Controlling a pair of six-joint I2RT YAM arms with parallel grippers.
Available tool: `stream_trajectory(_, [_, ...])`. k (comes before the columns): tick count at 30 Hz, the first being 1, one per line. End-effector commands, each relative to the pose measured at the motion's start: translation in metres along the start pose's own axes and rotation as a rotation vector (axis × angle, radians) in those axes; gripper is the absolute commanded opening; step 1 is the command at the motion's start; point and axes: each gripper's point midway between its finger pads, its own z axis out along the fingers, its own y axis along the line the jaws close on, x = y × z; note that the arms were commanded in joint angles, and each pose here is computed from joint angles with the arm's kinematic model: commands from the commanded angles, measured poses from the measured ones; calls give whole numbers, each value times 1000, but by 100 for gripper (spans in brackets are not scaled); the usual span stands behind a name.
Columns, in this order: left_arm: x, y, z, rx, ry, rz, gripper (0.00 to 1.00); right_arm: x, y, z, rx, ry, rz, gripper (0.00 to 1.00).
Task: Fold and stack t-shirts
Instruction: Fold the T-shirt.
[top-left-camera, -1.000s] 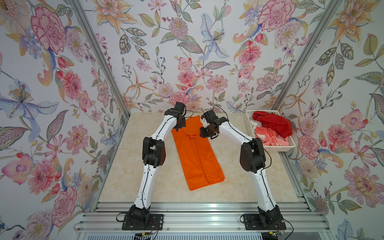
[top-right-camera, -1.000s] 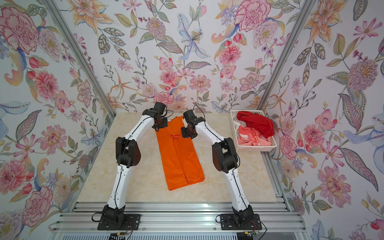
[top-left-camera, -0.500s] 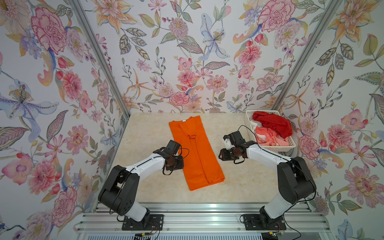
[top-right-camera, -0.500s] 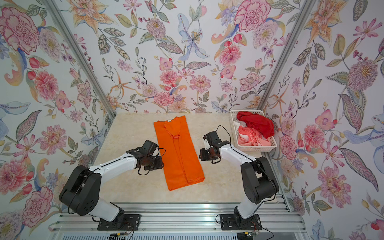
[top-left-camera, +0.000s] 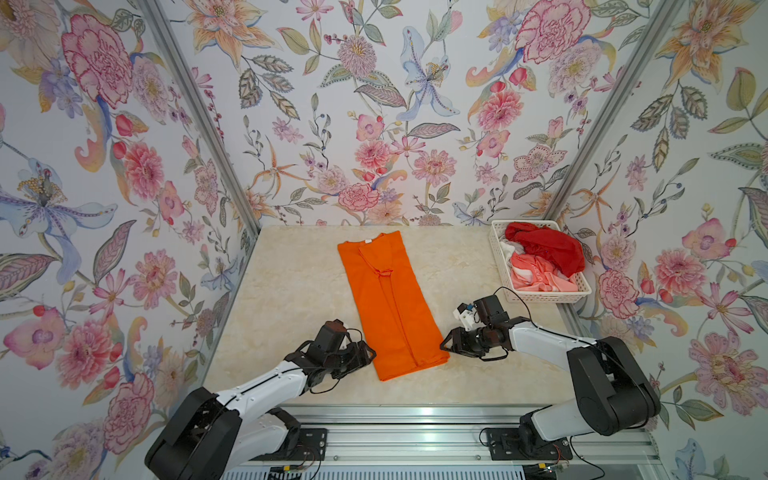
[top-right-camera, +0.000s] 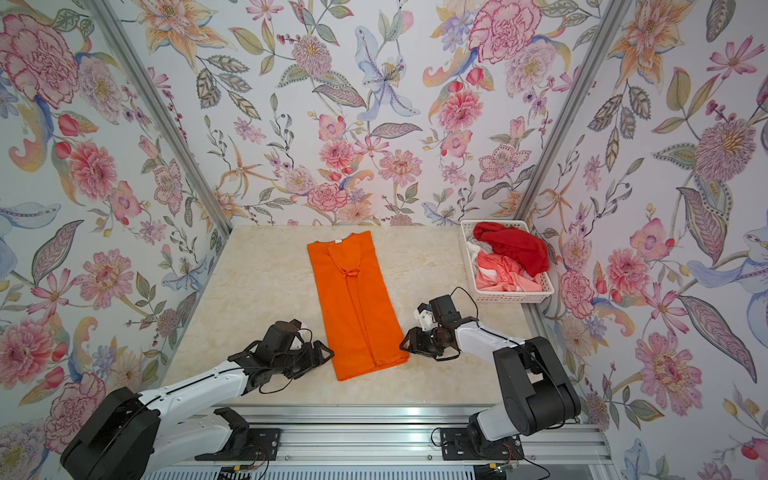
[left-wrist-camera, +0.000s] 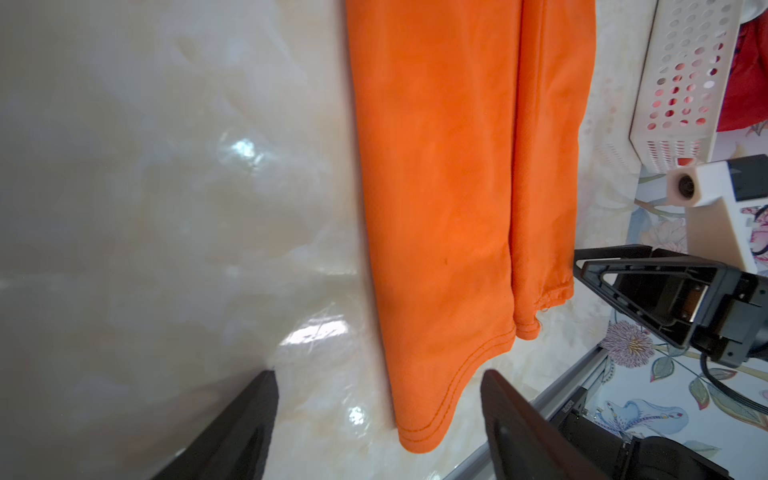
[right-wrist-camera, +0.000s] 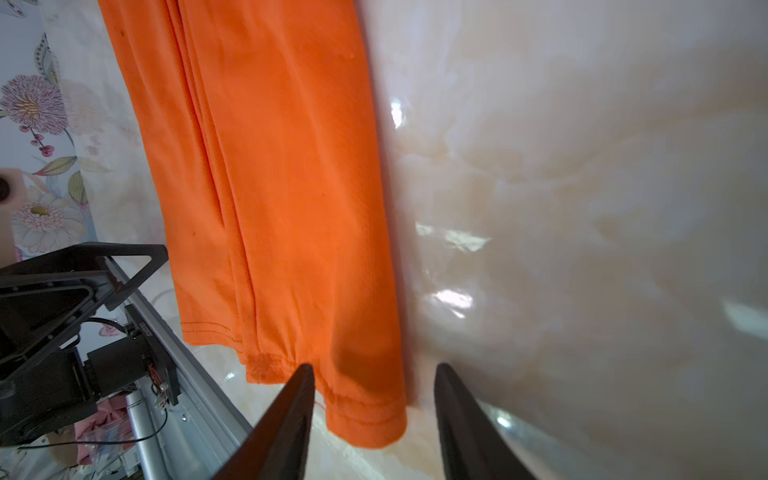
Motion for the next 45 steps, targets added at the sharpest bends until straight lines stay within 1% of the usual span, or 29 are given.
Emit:
stream_trajectory(1, [29, 0, 20, 9, 111, -40, 77, 2, 2, 6, -43, 12, 41, 49])
stream_trajectory(3, [40, -4, 30, -6, 164, -26, 76, 6, 1, 7, -45, 20, 53, 48])
stream_trajectory(6, [56, 3, 40, -48, 223, -34, 68, 11, 0, 5, -45, 18, 63, 46])
stream_trajectory(8, [65, 9, 39, -68, 239, -51, 66, 13, 0, 3, -43, 10, 65, 46])
stream_trajectory(10, [71, 16, 35, -79, 238, -74, 61, 15, -2, 1, -36, 9, 67, 46])
stream_trajectory(12, [74, 23, 28, -100, 229, -85, 56, 18, -3, 1, -31, 10, 67, 43])
stream_trajectory(13, [75, 28, 24, -127, 223, -82, 49, 20, -4, 1, -29, 13, 71, 40])
stream_trajectory(14, [74, 32, 20, -161, 210, -70, 40, 21, -5, 1, -26, 15, 73, 35])
stream_trajectory(15, [71, 34, 16, -189, 198, -52, 26, 23, -6, 1, -21, 15, 73, 26])
stream_trajectory(16, [69, 34, 14, -199, 188, -40, 12, 24, -6, 1, -16, 14, 77, 13])
stream_trajectory(17, [66, 32, 14, -200, 180, -34, 2, 26, -6, 1, -12, 13, 75, 3])
stream_trajectory(18, [66, 31, 15, -202, 180, -23, 0, 28, -6, 0, -3, 13, 72, 0])
stream_trajectory(23, [67, 13, 20, -214, 200, 63, 0, 43, 3, -9, 37, 1, 53, 0])
stream_trajectory(27, [57, -10, -8, -306, 138, 224, 0, 58, 28, -26, 69, -41, 2, 0])
stream_trajectory(29, [50, -27, -25, -303, 93, 281, 0, 59, 43, -37, 60, -79, -22, 0])
stream_trajectory(32, [31, -50, -48, -292, 4, 336, 0, 53, 62, -49, 52, -128, -67, 0])
stream_trajectory(34, [13, -62, -60, -296, -72, 367, 0, 42, 70, -55, 62, -162, -100, 0])
stream_trajectory(35, [8, -60, -61, -309, -93, 371, 0, 35, 72, -56, 73, -176, -113, 0])
stream_trajectory(36, [-4, -73, -66, -296, -131, 375, 0, 28, 75, -56, 83, -189, -129, 0])
stream_trajectory(37, [-12, -76, -66, -308, -152, 377, 0, 20, 78, -54, 88, -196, -147, 0])
stream_trajectory(42, [-58, -74, -63, -419, -258, 359, 0, -28, 89, -35, 134, -233, -206, 0])
stream_trajectory(43, [-69, -72, -61, -445, -272, 351, 0, -46, 83, -34, 146, -250, -190, 0])
stream_trajectory(45, [-86, -69, -59, -487, -292, 349, 0, -68, 85, -25, 156, -252, -200, 0])
